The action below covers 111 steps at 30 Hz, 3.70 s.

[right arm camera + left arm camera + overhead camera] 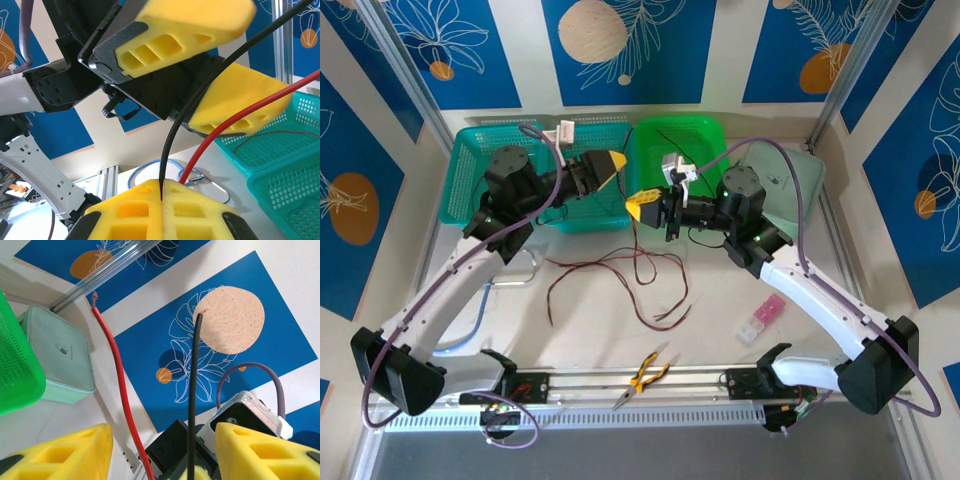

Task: Untangle the cables

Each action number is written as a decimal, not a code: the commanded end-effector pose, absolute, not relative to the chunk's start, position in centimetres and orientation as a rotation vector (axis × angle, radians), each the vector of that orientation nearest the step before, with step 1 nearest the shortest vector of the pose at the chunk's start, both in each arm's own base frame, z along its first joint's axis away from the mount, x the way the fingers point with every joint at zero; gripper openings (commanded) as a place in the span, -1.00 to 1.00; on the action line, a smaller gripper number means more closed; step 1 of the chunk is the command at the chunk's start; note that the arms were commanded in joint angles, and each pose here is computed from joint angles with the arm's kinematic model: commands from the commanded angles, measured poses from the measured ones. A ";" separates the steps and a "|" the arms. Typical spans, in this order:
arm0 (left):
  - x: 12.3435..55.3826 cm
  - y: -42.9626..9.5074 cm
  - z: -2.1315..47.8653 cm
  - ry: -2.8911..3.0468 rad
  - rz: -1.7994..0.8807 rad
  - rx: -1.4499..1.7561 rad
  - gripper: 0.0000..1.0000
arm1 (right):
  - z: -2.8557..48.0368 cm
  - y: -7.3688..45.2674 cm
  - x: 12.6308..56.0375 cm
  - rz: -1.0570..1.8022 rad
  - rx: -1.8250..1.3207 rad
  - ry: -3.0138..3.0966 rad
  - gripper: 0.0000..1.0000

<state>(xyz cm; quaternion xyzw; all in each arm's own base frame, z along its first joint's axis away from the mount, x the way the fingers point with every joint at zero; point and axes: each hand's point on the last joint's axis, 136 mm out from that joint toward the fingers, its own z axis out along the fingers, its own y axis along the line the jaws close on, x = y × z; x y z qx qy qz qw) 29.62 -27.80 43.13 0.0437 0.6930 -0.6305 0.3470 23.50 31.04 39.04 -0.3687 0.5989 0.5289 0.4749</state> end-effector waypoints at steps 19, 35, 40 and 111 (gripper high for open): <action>29.5 -26.0 48.5 1.585 -1.641 0.094 0.36 | 41.9 30.2 21.9 1.302 -0.927 1.374 -1.00; 31.0 -28.0 46.9 1.634 -1.770 0.068 0.33 | 43.1 30.7 20.7 1.326 -0.961 1.332 -1.00; 31.1 -28.1 46.0 1.654 -1.774 0.060 0.20 | 43.5 31.1 20.6 1.330 -0.969 1.321 -1.00; 29.2 -27.8 46.6 1.701 -1.738 0.146 0.00 | 45.3 30.3 20.5 1.342 -0.979 1.296 -1.00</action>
